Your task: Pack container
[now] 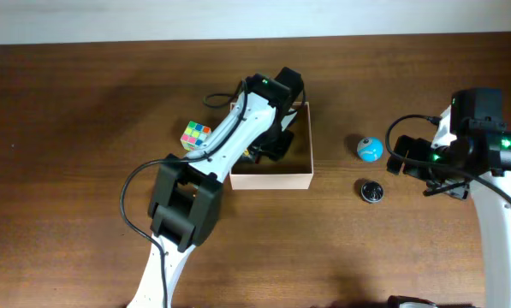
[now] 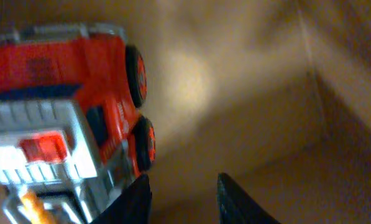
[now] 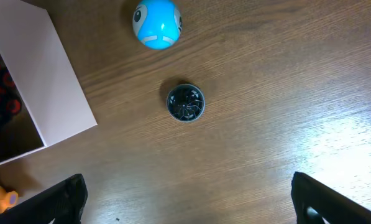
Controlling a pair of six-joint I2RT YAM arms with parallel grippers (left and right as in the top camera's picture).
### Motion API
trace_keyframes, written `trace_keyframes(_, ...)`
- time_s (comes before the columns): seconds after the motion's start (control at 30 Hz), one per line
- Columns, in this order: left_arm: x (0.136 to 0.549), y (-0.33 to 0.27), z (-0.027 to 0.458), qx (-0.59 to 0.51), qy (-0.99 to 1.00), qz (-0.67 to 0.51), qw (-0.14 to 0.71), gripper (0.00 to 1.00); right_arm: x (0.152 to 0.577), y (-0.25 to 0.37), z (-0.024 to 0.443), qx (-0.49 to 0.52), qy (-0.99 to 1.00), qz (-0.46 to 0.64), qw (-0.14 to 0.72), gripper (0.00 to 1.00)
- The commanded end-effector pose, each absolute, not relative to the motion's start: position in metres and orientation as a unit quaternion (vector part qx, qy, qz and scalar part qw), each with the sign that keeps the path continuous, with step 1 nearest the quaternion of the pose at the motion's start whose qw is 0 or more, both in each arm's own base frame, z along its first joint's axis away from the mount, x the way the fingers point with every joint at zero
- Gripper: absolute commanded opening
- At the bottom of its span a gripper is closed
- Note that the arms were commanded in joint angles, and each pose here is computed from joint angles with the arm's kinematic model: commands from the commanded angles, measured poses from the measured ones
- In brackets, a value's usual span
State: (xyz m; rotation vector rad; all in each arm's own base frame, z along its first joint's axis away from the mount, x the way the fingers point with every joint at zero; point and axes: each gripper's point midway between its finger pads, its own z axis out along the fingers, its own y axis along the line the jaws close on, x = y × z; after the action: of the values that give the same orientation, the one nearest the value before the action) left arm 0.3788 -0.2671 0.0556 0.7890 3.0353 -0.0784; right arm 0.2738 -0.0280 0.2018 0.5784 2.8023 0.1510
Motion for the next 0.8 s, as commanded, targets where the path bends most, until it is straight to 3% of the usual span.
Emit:
trace_keyframes(0.0, 0.393, -0.26, 0.051, 0.258, 0.966, 0.006, 0.026, 0.36, 0.274, -0.033, 0.207, 0.204, 0.967, 0.043, 0.143, 0.99)
trace_keyframes(0.43, 0.42, -0.235, 0.056, 0.08, 0.989, 0.085, 0.095, 0.38, 0.272, -0.033, 0.206, 0.204, 0.968, 0.043, 0.138, 0.98)
trace_keyframes(0.7, 0.428, -0.234, 0.058, 0.047, 0.988, 0.087, 0.116, 0.44, 0.272, -0.033, 0.206, 0.204, 0.968, 0.043, 0.138, 0.99)
trace_keyframes(0.77, 0.43, -0.236, 0.06, 0.047, 0.988, 0.084, 0.121, 0.5, 0.272, -0.034, 0.206, 0.205, 0.968, 0.039, 0.138, 0.99)
